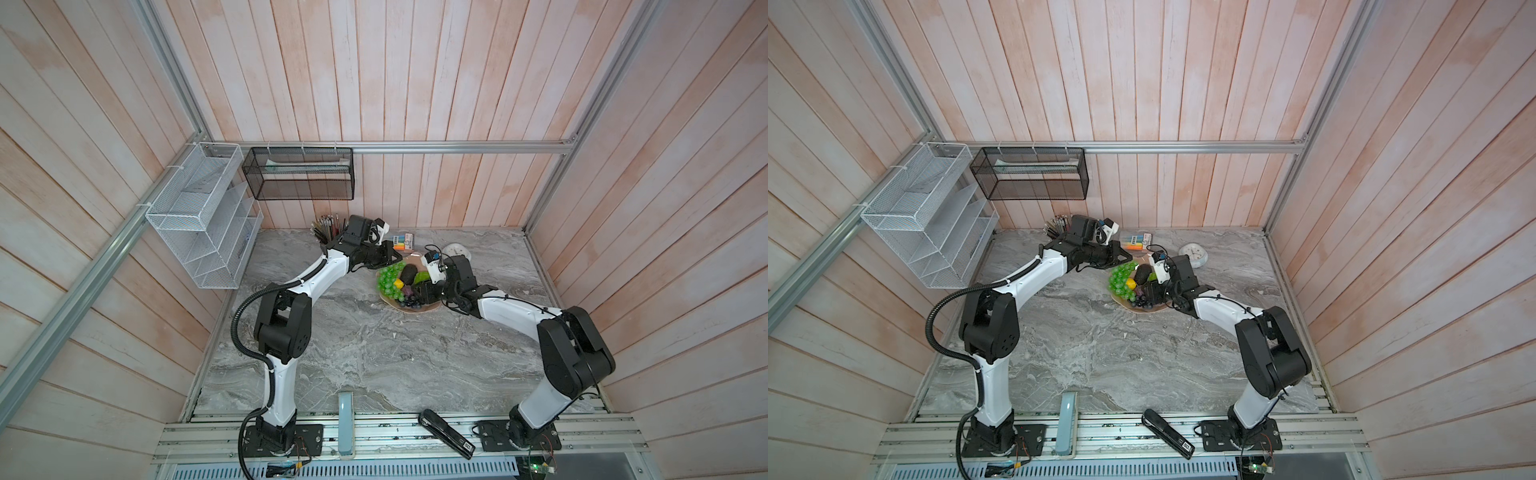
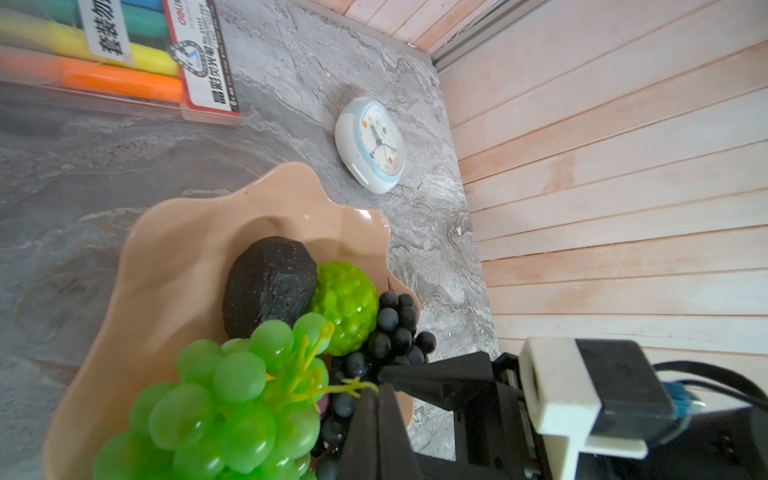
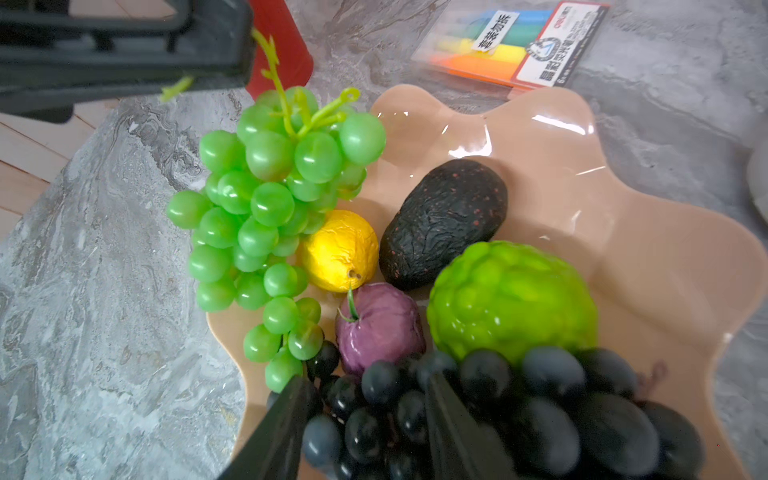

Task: Place and organize the fake fruits in the fruit bowl
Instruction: 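Lower the green grapes into the bowl beside the lemon with the left gripper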

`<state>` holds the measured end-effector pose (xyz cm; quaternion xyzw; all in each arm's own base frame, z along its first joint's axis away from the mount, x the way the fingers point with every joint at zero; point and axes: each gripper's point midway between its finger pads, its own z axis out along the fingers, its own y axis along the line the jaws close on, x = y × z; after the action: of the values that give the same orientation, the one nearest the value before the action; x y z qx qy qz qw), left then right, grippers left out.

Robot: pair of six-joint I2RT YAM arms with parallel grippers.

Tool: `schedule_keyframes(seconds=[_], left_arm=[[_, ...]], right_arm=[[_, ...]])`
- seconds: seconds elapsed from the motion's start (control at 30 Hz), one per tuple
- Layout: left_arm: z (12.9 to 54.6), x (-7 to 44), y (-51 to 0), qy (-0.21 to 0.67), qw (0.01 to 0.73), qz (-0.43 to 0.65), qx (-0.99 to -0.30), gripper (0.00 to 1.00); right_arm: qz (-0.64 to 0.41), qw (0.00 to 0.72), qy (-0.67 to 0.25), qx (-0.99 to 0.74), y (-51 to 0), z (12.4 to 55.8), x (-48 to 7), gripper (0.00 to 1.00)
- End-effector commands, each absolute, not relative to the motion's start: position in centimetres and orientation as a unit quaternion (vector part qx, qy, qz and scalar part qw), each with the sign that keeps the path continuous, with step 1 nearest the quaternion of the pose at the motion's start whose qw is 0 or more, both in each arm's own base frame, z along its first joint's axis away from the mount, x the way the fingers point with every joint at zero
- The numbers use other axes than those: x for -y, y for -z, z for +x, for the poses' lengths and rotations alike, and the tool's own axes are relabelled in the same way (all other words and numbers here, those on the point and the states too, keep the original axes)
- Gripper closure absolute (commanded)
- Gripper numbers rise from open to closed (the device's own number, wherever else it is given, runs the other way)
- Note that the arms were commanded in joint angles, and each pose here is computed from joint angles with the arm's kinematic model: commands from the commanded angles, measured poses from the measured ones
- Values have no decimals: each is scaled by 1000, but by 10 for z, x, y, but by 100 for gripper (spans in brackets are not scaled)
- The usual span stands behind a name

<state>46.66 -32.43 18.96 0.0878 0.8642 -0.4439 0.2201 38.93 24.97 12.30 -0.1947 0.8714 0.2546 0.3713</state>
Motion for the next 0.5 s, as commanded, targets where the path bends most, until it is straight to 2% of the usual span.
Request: schedule_keyframes(seconds=[0.0,0.47], left_arm=[[471,335,-184,457,215,113,-855,100],[485,344,-151,461,191,118,-859,100]], right_arm=[[-191,361,-248,-879,-118,383,-243,51],[-190,361,-251,-878,-125,381,-243,51]])
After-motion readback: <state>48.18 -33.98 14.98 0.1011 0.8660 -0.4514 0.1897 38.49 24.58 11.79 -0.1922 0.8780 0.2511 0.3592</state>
